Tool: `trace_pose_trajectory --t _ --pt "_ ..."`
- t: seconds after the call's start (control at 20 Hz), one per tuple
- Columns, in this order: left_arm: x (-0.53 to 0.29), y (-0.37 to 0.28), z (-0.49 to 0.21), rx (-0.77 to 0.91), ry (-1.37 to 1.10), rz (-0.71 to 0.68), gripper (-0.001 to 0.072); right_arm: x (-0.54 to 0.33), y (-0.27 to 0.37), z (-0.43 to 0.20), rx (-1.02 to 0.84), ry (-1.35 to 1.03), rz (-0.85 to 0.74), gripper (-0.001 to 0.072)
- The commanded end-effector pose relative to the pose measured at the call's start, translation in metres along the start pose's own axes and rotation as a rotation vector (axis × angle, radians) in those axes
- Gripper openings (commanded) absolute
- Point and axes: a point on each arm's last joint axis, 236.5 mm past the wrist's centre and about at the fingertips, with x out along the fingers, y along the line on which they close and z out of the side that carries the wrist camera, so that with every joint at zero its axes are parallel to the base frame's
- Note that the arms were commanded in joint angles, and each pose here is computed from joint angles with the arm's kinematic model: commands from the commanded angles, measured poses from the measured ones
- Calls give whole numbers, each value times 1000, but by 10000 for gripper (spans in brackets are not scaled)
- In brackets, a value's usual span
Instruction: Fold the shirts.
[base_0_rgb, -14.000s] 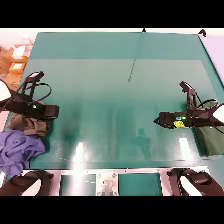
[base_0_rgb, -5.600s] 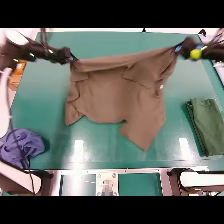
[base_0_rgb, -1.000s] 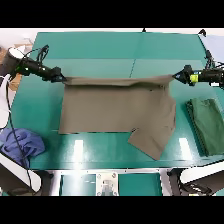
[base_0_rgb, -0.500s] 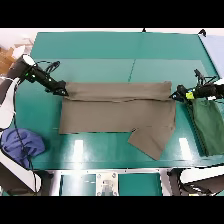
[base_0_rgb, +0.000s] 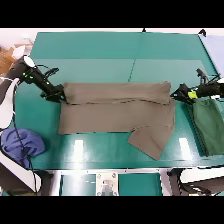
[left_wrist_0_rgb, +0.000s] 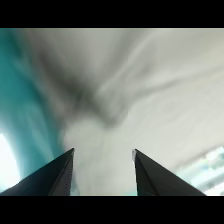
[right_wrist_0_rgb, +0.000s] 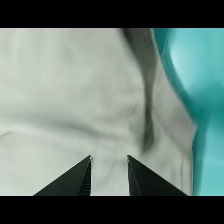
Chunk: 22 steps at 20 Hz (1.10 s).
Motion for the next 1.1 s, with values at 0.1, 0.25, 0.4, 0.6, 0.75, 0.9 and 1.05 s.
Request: trace_pose_trajectory --t 0.1,0.25,0.4,0.6,0.75,0.9,1.05 --pt "-24 14 -66 -155 17 69 425 -49 -16 -66 128 31 -61 273" --pt "-21 13 -112 -166 -133 123 427 -43 -33 -134 296 47 -64 270" --pt "12 -2 -161 -229 -247 74 429 -24 -45 -194 432 55 -68 275" --pt "59 -29 -161 -333 -404 -134 674 2 -55 -231 478 54 -90 408" --pt "79 -20 -149 -369 -483 -129 674 11 -57 -234 468 50 -101 408" --pt "70 -21 -122 -377 -611 -135 645 12 -57 -232 455 40 -108 408" --pt "88 -33 -112 -421 -581 -187 646 12 -57 -231 455 40 -108 430"
